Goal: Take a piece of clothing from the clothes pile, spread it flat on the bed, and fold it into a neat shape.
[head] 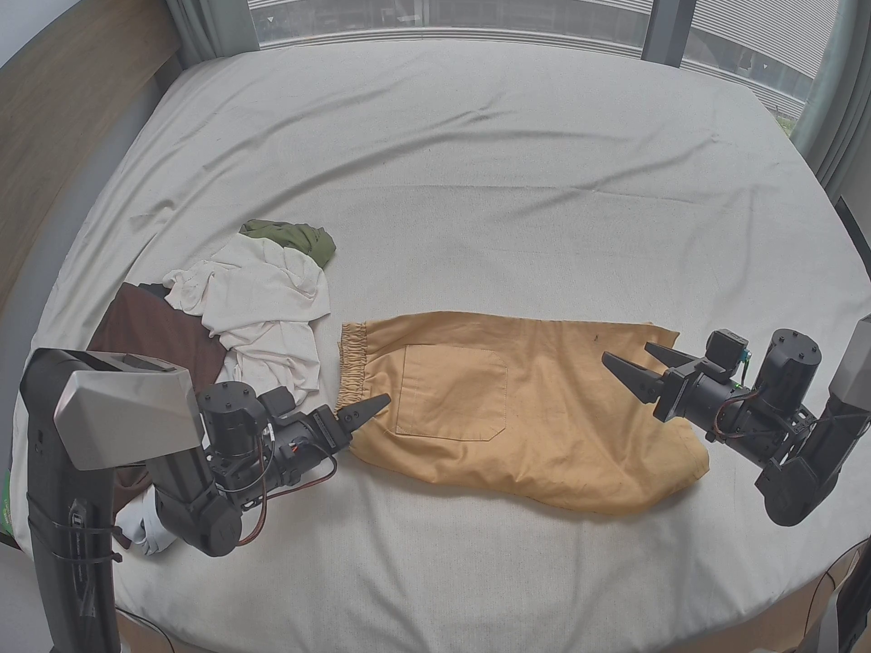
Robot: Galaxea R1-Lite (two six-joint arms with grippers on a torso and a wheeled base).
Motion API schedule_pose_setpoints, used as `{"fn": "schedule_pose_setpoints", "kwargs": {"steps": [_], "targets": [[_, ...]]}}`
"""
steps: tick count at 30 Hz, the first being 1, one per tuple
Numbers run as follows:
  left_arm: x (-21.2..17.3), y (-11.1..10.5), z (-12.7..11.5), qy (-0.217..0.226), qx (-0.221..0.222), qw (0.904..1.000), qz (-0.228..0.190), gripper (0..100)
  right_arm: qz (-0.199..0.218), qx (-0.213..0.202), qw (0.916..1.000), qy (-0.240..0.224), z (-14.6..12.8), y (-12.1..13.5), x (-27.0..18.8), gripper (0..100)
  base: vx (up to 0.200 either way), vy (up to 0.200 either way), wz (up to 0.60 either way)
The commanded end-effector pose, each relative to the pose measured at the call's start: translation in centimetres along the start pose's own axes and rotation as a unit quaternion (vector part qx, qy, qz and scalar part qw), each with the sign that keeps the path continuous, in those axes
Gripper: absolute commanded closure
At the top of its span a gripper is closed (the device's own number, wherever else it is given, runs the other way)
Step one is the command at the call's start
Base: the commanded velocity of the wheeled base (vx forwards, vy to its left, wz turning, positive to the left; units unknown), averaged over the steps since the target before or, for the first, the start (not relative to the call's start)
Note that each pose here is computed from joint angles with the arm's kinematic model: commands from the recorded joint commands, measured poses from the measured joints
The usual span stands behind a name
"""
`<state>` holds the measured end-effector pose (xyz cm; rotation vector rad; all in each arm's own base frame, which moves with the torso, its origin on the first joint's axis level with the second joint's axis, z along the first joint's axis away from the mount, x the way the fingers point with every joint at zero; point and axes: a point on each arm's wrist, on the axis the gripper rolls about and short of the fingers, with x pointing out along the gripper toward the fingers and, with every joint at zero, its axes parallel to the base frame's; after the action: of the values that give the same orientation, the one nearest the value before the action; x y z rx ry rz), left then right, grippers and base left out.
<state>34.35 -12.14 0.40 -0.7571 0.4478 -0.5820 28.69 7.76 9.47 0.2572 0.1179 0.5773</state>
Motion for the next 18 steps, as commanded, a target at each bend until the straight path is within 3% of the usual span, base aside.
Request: {"fn": "schedule_pose_setpoints", "kwargs": {"steps": [1, 15, 16, 18], "targets": [[0.9, 0.0, 0.5, -0.012, -0.008, 0.9998, -0.013, 0, 0.000, 0.001, 1.0000, 0.001, -0.1, 0.0, 0.0, 0, 0.000, 0.000, 0.00], [2.0, 0.4, 0.7, -0.015, -0.026, 0.9994, -0.018, 0, 0.007, 0.000, 1.0000, 0.003, -0.2, 0.4, 0.1, 0, 0.000, 0.000, 0.00], [2.0, 0.4, 0.7, -0.015, -0.026, 0.9994, -0.019, 100, 0.008, 0.000, 1.0000, 0.003, -0.2, 0.5, 0.2, 0, 0.000, 0.000, 0.00], [2.1, 0.4, 0.7, -0.014, -0.027, 0.9994, -0.018, 100, 0.008, 0.000, 1.0000, 0.004, -0.2, 0.5, 0.2, 0, 0.000, 0.000, 0.00]]}}
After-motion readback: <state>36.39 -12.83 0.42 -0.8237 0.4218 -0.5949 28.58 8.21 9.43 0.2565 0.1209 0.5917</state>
